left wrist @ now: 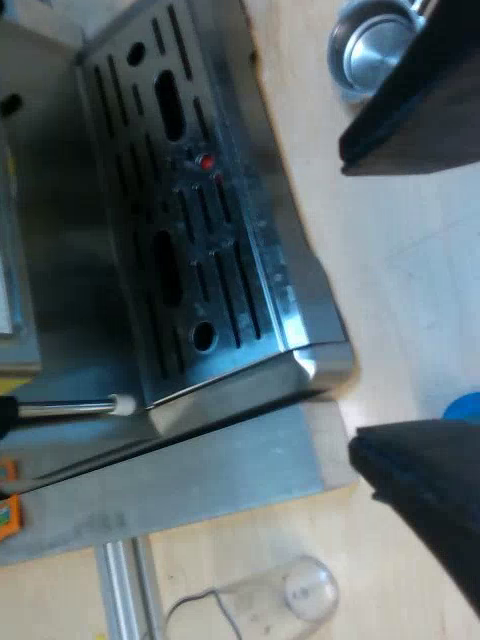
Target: Grind coffee beans and then tamp
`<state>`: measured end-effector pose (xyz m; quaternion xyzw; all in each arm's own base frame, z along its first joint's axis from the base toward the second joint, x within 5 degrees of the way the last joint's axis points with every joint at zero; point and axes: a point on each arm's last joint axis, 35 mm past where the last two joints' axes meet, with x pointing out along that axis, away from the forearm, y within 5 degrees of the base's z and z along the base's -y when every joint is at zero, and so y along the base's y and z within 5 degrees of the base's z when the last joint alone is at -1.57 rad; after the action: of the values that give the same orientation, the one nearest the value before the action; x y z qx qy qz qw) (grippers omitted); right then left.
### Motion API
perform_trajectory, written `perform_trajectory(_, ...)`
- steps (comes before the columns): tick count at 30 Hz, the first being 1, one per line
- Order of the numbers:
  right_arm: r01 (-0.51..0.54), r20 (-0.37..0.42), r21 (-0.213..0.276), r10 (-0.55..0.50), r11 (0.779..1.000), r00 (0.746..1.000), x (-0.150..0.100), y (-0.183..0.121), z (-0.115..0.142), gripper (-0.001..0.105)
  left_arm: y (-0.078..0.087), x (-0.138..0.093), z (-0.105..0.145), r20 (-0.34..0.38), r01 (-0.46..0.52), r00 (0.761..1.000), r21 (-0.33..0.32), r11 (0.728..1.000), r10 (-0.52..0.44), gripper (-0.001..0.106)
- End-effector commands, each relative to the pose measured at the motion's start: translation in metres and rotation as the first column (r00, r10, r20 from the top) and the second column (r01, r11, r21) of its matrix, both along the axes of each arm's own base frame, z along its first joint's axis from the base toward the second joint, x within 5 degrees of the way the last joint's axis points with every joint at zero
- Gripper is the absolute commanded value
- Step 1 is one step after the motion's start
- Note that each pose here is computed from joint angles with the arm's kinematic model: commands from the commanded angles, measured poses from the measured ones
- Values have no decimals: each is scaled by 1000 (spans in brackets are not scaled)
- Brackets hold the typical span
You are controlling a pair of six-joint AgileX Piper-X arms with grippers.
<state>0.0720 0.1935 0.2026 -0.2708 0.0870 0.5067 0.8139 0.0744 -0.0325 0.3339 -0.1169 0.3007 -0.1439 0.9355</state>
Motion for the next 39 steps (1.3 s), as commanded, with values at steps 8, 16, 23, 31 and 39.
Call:
perform_trajectory(8,-10,8,12,10,1000,1000,0,1,2,75,9,8,-5,-53,30,998,-17,999,-31,56)
perform_trajectory(16,-10,8,12,10,1000,1000,0,1,2,75,12,8,-25,-147,-26,989,59,998,34,56)
perform_trajectory(23,-10,8,12,10,1000,1000,0,1,2,75,10,23,-50,-268,-22,962,89,996,45,56)
perform_trajectory(31,-10,8,12,10,1000,1000,0,1,2,75,8,34,-53,-279,-22,959,93,995,47,56)
perform_trajectory(39,-10,8,12,10,1000,1000,0,1,2,75,8,43,-59,-312,-32,947,156,987,80,56)
